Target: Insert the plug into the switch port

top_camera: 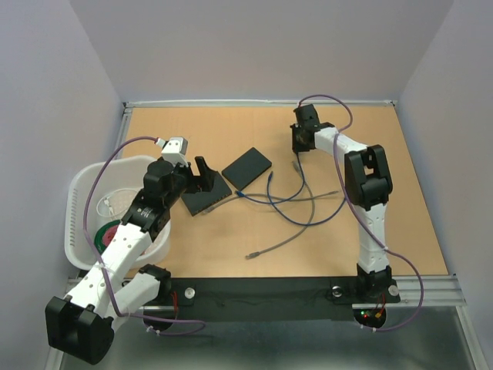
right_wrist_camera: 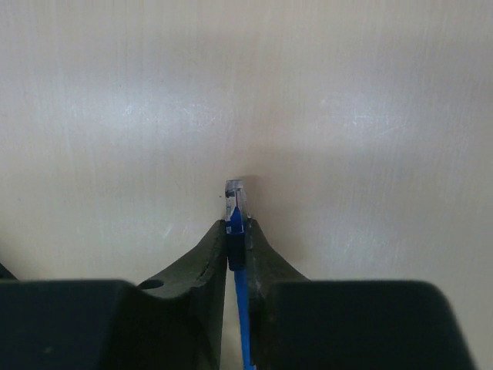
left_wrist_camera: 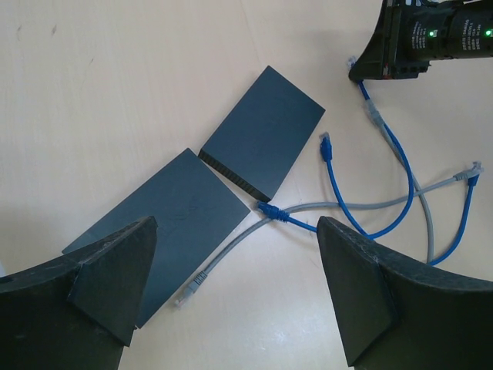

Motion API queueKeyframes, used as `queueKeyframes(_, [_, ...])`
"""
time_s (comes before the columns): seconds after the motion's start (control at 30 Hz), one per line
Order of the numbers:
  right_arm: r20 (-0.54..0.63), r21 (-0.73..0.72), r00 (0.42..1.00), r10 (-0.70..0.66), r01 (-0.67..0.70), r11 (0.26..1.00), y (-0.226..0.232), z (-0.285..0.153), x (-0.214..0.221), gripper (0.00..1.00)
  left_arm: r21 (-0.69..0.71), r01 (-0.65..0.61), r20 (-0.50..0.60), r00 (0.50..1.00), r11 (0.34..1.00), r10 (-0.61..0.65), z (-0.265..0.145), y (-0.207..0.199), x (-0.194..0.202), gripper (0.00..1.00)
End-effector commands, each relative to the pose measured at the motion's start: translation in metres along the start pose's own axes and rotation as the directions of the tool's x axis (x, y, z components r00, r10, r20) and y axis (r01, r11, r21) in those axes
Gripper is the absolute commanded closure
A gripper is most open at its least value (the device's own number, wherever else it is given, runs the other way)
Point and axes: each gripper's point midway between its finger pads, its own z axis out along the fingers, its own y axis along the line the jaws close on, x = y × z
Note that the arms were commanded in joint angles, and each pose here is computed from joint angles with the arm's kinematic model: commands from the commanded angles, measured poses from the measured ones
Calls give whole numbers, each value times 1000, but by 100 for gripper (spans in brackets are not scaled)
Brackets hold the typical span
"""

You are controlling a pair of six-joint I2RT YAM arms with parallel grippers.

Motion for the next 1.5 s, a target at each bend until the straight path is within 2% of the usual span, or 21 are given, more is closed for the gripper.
queueKeyframes(0.0, [-27, -28, 1000, -14, 13, 1000, 9, 0, 11, 89, 18, -21, 62, 998, 1000, 20, -6, -7, -19, 4])
queueKeyframes(0.03, [-28, -33, 1000, -14, 13, 999, 10, -2, 11, 97, 19, -21, 65, 998, 1000, 20, -6, -7, -20, 5])
queueKeyframes(0.07, [-24, -35, 1000, -15, 14, 999, 10, -5, 10, 100, 20, -21, 67, 998, 1000, 20, -7, -7, -20, 4])
queueKeyframes(0.27, [131, -43, 991, -41, 47, 998, 9, -70, -43, 100, 61, -19, 95, 995, 998, 13, -14, -17, -30, 5])
queueKeyframes(0.4, [260, -51, 962, -78, 94, 994, 6, -137, -76, 100, 131, -23, 163, 987, 991, 1, -31, -35, -56, 5])
queueKeyframes(0.43, [329, -74, 941, -74, 104, 992, 9, -173, -92, 100, 149, -21, 184, 983, 989, -7, -38, -39, -62, 5])
queueKeyframes(0.47, [354, -100, 932, -74, 117, 988, 12, -189, -95, 100, 163, -26, 200, 980, 986, -7, -42, -43, -68, 5])
queueKeyframes(0.5, [369, -150, 926, -79, 143, 978, 19, -206, -93, 100, 188, -35, 228, 974, 982, -9, -48, -49, -78, 6])
queueKeyframes(0.53, [417, -258, 906, -70, 192, 947, 36, -243, -95, 100, 226, -31, 244, 969, 974, -25, -54, -57, -83, 6])
queueKeyframes(0.63, [429, -427, 901, -59, 260, 866, 61, -285, -72, 100, 317, -35, 273, 960, 948, -56, -67, -76, -95, 4])
queueKeyframes(0.67, [459, -526, 888, -43, 310, 792, 76, -324, -63, 100, 345, -40, 278, 959, 938, -62, -71, -82, -99, 4])
queueKeyframes(0.73, [447, -616, 894, -33, 334, 713, 87, -350, -39, 100, 408, -75, 297, 953, 910, -54, -80, -95, -104, 4])
queueKeyframes(0.77, [403, -660, 914, -40, 321, 680, 89, -348, -14, 100, 448, -94, 303, 951, 889, -53, -87, -103, -105, 4])
queueKeyframes(0.8, [435, -713, 900, -21, 358, 603, 96, -380, -3, 100, 474, -106, 336, 940, 874, -68, -95, -108, -110, 5])
queueKeyframes(0.83, [387, -746, 922, -16, 324, 581, 96, -376, 19, 100, 506, -119, 342, 937, 855, -73, -102, -114, -110, 6])
queueKeyframes(0.87, [421, -765, 907, -9, 361, 533, 98, -401, 29, 100, 528, -118, 349, 933, 841, -88, -106, -118, -111, 7])
queueKeyframes(0.9, [397, -781, 918, -10, 343, 521, 99, -396, 37, 100, 546, -123, 357, 929, 828, -97, -112, -121, -112, 7])
queueKeyframes(0.97, [425, -796, 905, 6, 370, 479, 98, -419, 49, 99, 587, -128, 356, 927, 799, -113, -122, -128, -111, 9])
queueKeyframes(1.17, [401, -860, 916, 30, 365, 357, 102, -447, 82, 100, 670, -61, 290, 939, 740, -186, -125, -141, -100, 16])
queueKeyframes(1.33, [407, -869, 912, 55, 368, 331, 102, -455, 87, 100, 681, -2, 241, 945, 733, -221, -118, -149, -94, 16])
queueKeyframes(1.47, [403, -875, 913, 61, 365, 319, 103, -455, 87, 100, 655, 60, 176, 957, 753, -230, -91, -161, -82, 12])
